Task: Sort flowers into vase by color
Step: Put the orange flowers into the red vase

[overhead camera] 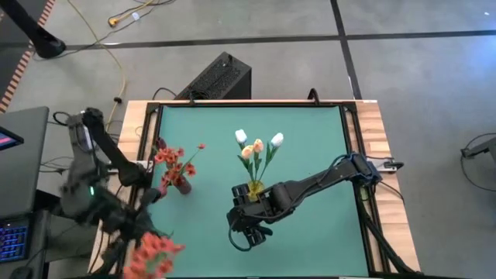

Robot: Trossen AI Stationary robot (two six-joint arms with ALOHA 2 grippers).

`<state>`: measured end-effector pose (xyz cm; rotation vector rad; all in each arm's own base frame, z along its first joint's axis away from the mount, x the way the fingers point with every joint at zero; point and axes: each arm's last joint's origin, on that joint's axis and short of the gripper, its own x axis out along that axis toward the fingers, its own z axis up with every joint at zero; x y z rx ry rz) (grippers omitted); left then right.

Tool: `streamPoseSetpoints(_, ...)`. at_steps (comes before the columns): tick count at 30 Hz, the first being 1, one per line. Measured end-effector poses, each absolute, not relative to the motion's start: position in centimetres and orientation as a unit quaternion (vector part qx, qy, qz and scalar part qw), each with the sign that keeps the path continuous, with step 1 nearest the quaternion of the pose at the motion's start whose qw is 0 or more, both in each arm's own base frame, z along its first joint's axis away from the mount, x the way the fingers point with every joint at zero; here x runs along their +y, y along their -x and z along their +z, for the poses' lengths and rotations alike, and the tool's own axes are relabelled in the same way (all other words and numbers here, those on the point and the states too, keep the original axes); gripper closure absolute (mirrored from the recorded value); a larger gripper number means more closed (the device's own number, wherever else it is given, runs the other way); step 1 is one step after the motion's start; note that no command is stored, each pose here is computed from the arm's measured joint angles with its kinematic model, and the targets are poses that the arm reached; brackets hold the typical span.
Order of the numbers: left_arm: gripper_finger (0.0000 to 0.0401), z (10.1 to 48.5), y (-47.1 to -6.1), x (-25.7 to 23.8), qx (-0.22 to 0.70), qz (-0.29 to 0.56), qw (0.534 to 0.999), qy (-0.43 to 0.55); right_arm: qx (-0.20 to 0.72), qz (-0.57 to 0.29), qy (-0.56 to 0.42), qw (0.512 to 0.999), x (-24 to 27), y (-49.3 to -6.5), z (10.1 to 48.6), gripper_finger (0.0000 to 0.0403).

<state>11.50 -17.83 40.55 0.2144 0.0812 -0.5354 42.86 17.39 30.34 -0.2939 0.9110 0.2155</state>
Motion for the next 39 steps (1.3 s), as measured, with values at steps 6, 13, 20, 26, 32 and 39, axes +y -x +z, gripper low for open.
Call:
streamPoseSetpoints(6, 0.0401, 37.2, -12.1, -22.0, 0.071, -0.112, 0.97, -0.206, 0.431, 0.104, 0.13, 0.887, 18.2, -43.2, 29.7, 0.0149)
streamPoseSetpoints(13, 0.0401, 33.5, -13.7, -24.6, 0.097, 0.019, 0.951, -0.292, 0.425, 0.11, 0.133, 0.888, 19.1, -43.4, 29.1, 0.0149)
streamPoseSetpoints(20, 0.0401, 30.5, -13.9, -24.7, 0.101, 0.133, 0.925, -0.341, 0.419, 0.111, 0.131, 0.892, 19.3, -43.7, 28.8, 0.0149)
streamPoseSetpoints(26, 0.0401, 29.4, -12.8, -21.9, 0.076, 0.186, 0.937, -0.285, 0.413, 0.111, 0.129, 0.895, 19.3, -43.8, 28.9, 0.0149)
streamPoseSetpoints(32, 0.0401, 29.0, -12.2, -20.1, 0.088, 0.191, 0.936, -0.283, 0.413, 0.111, 0.129, 0.895, 19.3, -43.8, 28.9, 0.0149)
streamPoseSetpoints(39, 0.0401, 28.8, -12.7, -19.6, 0.127, 0.19, 0.915, -0.334, 0.413, 0.113, 0.133, 0.894, 19.3, -43.8, 28.9, 0.0149)
